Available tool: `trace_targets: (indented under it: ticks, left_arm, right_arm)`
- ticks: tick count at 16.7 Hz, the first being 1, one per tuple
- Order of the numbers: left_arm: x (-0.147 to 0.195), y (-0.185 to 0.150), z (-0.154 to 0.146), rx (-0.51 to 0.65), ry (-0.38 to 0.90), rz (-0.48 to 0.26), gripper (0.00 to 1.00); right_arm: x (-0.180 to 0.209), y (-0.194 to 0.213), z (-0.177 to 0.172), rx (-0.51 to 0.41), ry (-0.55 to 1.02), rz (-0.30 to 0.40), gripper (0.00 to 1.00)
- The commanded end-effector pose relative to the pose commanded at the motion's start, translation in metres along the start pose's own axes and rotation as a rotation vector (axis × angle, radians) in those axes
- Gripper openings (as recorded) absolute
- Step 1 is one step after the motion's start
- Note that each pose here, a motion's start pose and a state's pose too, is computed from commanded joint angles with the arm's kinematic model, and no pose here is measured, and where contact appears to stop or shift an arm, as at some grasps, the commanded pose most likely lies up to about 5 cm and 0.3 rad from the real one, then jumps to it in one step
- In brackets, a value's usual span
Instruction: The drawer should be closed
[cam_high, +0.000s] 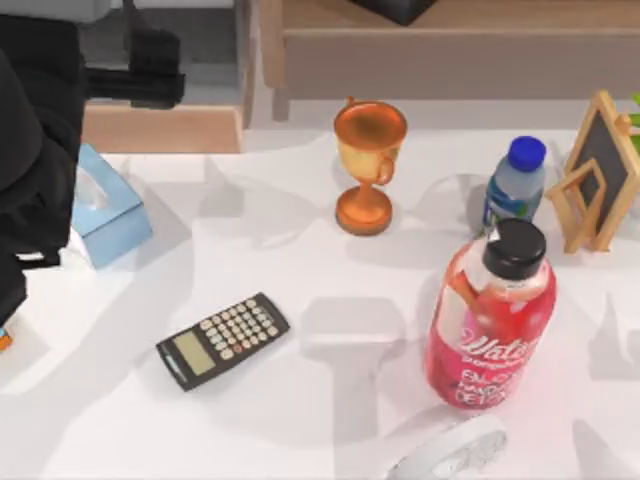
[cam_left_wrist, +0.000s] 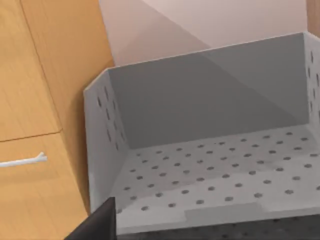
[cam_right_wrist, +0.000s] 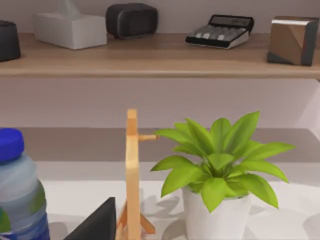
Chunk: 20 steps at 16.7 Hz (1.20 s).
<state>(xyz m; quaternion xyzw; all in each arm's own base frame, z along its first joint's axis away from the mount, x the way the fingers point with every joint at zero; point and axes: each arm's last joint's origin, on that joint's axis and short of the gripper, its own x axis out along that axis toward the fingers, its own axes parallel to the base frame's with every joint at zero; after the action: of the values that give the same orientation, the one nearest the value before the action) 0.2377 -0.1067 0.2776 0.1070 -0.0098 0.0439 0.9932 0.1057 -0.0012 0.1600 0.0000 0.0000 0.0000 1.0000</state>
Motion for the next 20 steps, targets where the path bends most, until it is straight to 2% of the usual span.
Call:
trace_targets:
  ticks: [6, 9, 12, 15, 17, 20]
  left_arm:
    - [0.047, 0.088, -0.062, 0.399, -0.02, 0.132, 1.0]
    - [0.05, 0.142, -0.097, 0.641, -0.017, 0.182, 1.0]
    - [0.04, 0.19, -0.132, 0.886, -0.002, 0.199, 1.0]
    - [0.023, 0.223, -0.166, 1.101, 0.011, 0.164, 1.0]
    - [0.015, 0.235, -0.188, 1.21, 0.008, 0.107, 1.0]
    - [0.01, 0.239, -0.218, 1.31, -0.024, -0.003, 1.0]
  right_arm:
    - [0.0, 0.0, 0.0, 0.0, 0.0, 0.0, 1.0]
    - [0.0, 0.0, 0.0, 0.0, 0.0, 0.0, 1.0]
    - [0.0, 0.0, 0.0, 0.0, 0.0, 0.0, 1.0]
    - [0.0, 0.0, 0.0, 0.0, 0.0, 0.0, 1.0]
    - [0.0, 0.0, 0.0, 0.0, 0.0, 0.0, 1.0]
    - [0.0, 0.0, 0.0, 0.0, 0.0, 0.0, 1.0]
